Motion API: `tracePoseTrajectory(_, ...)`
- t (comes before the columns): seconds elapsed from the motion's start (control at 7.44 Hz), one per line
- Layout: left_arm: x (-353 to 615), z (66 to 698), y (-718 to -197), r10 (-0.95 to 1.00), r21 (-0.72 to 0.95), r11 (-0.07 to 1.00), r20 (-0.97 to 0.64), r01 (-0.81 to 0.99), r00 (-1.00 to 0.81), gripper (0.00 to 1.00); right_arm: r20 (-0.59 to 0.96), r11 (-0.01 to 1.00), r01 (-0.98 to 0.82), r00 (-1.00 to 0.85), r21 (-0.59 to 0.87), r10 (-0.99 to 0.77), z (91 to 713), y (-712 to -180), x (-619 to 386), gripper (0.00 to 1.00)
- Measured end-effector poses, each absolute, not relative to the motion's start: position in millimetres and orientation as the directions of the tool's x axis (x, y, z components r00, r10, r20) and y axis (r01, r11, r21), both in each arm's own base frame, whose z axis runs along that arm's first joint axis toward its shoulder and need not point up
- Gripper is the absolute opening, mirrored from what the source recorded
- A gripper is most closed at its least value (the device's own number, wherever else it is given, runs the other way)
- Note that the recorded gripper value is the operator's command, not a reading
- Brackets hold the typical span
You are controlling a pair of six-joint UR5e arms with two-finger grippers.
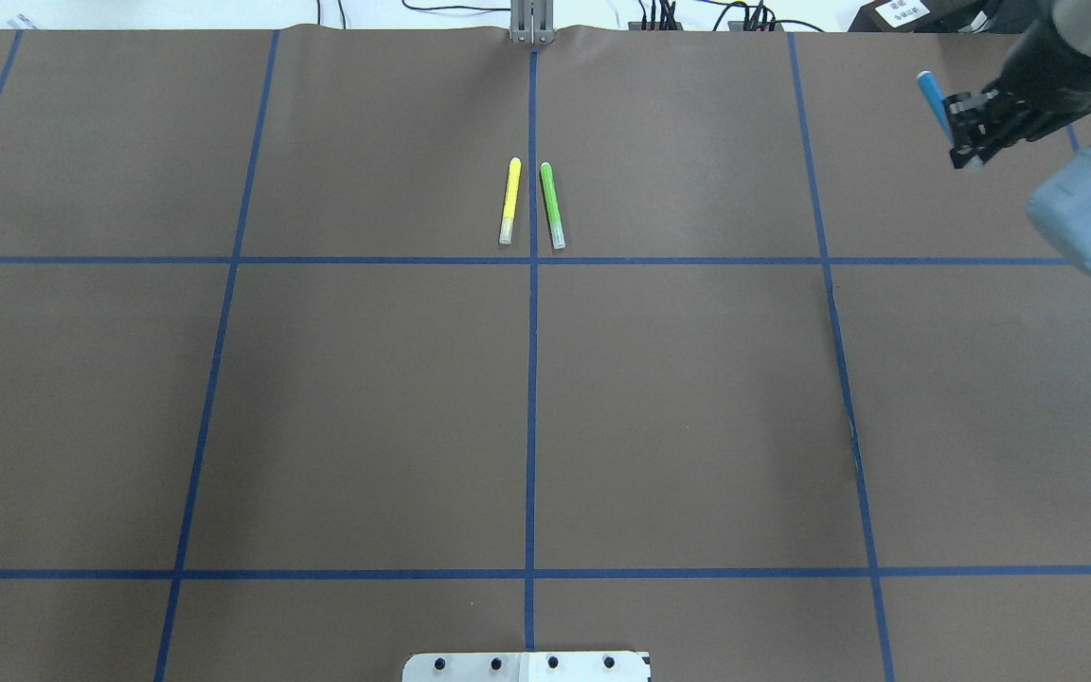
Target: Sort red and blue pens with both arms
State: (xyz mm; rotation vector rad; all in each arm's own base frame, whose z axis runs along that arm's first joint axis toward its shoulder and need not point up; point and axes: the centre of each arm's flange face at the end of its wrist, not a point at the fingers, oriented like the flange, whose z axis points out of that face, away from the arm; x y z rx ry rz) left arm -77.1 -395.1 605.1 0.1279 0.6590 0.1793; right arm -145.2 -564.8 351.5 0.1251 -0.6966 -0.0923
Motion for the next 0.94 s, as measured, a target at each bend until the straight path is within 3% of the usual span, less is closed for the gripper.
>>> tracePoseTrajectory(0.54, -77, 605, -395, 0.206, 0.177, 0.977, -0.599, -0.123, 0.774, 1.00, 0.542, 0.943, 0.257, 0.772, 0.211, -0.332, 521, -487, 41, 0.00)
tracePoseTrajectory(0.94, -77, 603, -396, 0.209, 0.182, 0.976, -0.598, -0.123, 0.774, 1.00, 0.604, 0.993, 0.117, 0.791, 0.013, -0.101, 614, -366, 149, 0.00)
